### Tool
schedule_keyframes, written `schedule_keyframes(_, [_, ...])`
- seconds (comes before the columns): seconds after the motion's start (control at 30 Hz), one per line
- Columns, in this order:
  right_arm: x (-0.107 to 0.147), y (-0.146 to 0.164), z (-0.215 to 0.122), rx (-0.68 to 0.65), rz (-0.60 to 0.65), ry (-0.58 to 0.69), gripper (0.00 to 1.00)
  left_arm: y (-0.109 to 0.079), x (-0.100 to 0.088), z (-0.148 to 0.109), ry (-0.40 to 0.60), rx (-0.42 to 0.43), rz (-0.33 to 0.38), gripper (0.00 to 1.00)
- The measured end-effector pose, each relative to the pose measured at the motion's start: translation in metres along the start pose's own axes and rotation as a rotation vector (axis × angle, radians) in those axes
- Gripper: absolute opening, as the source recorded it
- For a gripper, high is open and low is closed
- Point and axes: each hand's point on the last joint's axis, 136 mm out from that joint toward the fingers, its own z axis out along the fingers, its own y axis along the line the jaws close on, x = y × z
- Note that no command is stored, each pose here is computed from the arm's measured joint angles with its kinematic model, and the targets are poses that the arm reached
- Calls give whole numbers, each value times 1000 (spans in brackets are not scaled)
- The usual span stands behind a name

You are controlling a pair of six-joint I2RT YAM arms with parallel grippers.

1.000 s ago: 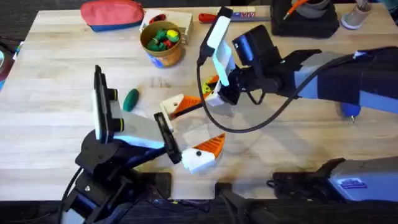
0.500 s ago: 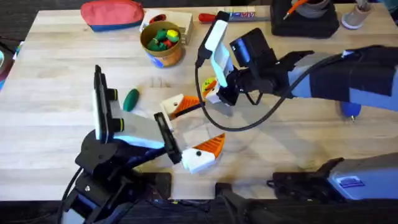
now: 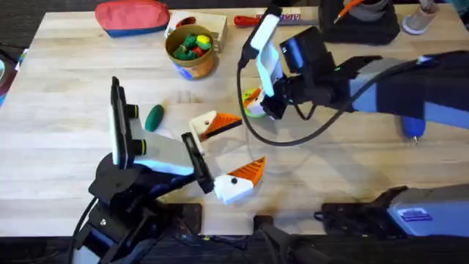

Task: Pick up the gripper from the table and insert it into the empty holder that is missing its gripper. Then pick up a screw, insert it into the mounting hole, and use the screwdriver to tighten it. Finally, clean up the table by picking up the vegetable and placing it into the bucket.

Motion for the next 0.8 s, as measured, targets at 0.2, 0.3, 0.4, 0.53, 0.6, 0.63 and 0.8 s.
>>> schedule_keyframes(0.2, [-35, -6, -39, 63, -34, -118, 3, 0, 0, 0, 0, 0, 0, 988])
schedule_keyframes(0.3, [-51, -3, -64, 87, -45, -173, 3, 0, 0, 0, 0, 0, 0, 988])
schedule_keyframes(0.4, [-56, 4, -87, 91, -29, -188, 3, 0, 0, 0, 0, 0, 0, 988])
schedule_keyframes(0.53, [-58, 16, -119, 74, 14, -157, 3, 0, 0, 0, 0, 0, 0, 988])
schedule_keyframes(0.6, [-63, 20, -136, 63, 40, -135, 3, 0, 0, 0, 0, 0, 0, 988])
schedule_keyframes(0.63, [-68, 21, -144, 60, 49, -133, 3, 0, 0, 0, 0, 0, 0, 989])
schedule_keyframes(0.8, [-107, 36, -182, 18, 57, -175, 3, 0, 0, 0, 0, 0, 0, 989])
